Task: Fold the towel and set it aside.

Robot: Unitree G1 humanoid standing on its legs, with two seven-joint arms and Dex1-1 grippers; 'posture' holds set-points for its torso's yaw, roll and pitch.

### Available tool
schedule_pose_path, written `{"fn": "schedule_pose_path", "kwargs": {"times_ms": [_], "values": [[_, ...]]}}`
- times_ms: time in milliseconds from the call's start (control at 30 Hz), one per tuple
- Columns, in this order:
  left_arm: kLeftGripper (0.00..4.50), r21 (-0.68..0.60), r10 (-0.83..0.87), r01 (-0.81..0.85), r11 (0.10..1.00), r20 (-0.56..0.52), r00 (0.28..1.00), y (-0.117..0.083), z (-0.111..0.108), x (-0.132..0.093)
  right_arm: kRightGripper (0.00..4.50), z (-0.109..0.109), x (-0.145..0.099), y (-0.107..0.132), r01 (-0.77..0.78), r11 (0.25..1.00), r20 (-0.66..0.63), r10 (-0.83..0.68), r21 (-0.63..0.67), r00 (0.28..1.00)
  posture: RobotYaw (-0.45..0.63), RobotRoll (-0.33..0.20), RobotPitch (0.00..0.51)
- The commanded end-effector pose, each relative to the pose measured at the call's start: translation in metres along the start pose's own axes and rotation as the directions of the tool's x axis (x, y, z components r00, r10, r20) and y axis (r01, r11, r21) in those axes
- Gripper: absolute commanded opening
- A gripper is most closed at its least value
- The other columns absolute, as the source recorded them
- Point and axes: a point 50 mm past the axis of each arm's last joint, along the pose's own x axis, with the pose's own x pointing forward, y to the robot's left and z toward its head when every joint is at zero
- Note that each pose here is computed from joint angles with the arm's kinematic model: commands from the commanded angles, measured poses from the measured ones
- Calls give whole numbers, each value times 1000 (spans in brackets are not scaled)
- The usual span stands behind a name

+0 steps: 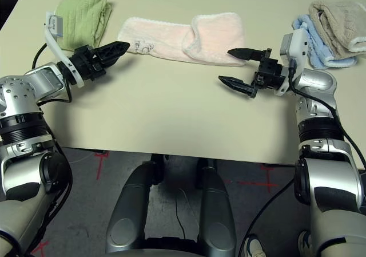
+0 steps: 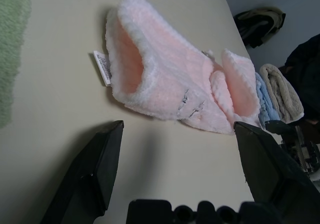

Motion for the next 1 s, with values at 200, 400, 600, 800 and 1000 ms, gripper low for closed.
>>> {"fn": "schedule_pose_path", "kwargs": {"times_ms": [200, 400, 600, 800, 1000], "values": [[4500, 33, 7, -8, 999, 47, 999, 0, -4, 9, 4457, -2, -6, -2, 32, 999, 6, -32, 19, 999, 40, 0, 406], [4500, 46, -37, 35, 998, 53, 998, -6, -3, 11, 4457, -3, -7, -2, 37, 999, 0, -37, 22, 999, 35, 0, 404], [4500, -36, -45, 47, 998, 55, 997, -9, -3, 17, 4457, -2, -7, 1, 32, 999, -1, -32, 15, 999, 30, 0, 403], [4500, -85, -1, 6, 996, 62, 998, -8, 0, 25, 4457, -1, -8, 0, 33, 999, -5, -33, 14, 999, 25, 0, 400], [4317, -85, 71, -64, 994, 73, 995, -5, 2, 31, 4488, 1, -7, -1, 35, 999, -6, -35, 17, 999, 23, 0, 400]]}}
